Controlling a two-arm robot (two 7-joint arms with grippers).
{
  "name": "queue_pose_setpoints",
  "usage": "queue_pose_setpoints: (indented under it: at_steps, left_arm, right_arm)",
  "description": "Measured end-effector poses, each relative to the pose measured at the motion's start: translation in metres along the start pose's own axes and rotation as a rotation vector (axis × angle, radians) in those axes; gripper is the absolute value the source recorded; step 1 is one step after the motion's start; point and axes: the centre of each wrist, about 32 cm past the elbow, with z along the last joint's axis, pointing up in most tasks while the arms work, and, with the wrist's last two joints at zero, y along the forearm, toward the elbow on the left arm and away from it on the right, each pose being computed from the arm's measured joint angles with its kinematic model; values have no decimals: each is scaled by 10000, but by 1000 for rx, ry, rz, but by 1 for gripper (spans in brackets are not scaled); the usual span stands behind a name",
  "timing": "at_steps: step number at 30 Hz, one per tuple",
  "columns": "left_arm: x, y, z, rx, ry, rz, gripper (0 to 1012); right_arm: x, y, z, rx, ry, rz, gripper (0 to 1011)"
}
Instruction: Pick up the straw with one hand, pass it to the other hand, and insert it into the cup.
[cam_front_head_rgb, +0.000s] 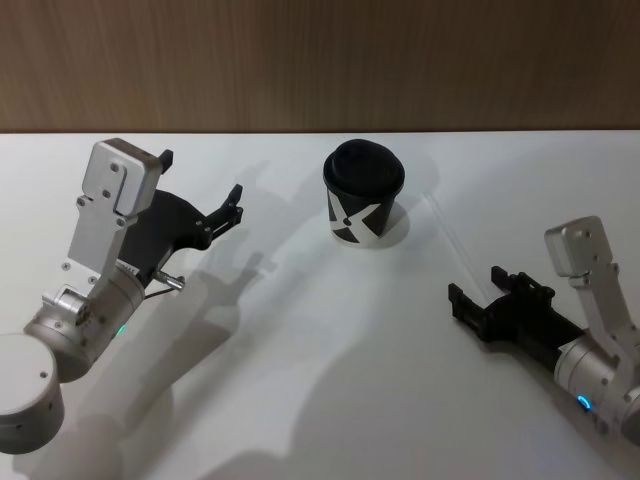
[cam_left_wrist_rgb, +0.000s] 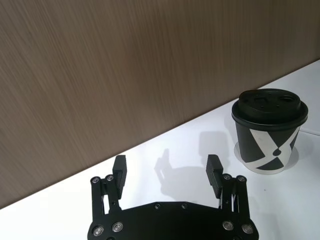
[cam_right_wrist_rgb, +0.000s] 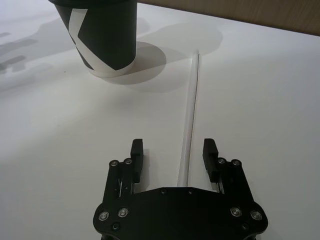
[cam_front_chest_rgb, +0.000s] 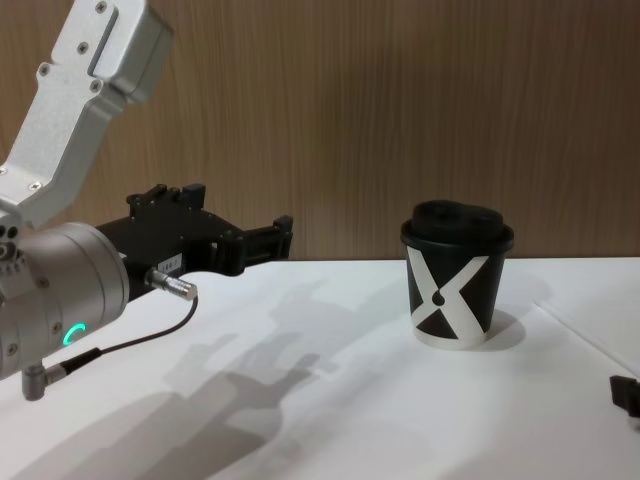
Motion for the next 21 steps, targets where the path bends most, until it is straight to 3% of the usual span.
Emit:
queue_pose_setpoints:
  at_steps: [21]
  left_arm:
    - [0,0,0,0,0,0,1000]
  right_arm:
    - [1,-2,-3,-4,1,-2,87]
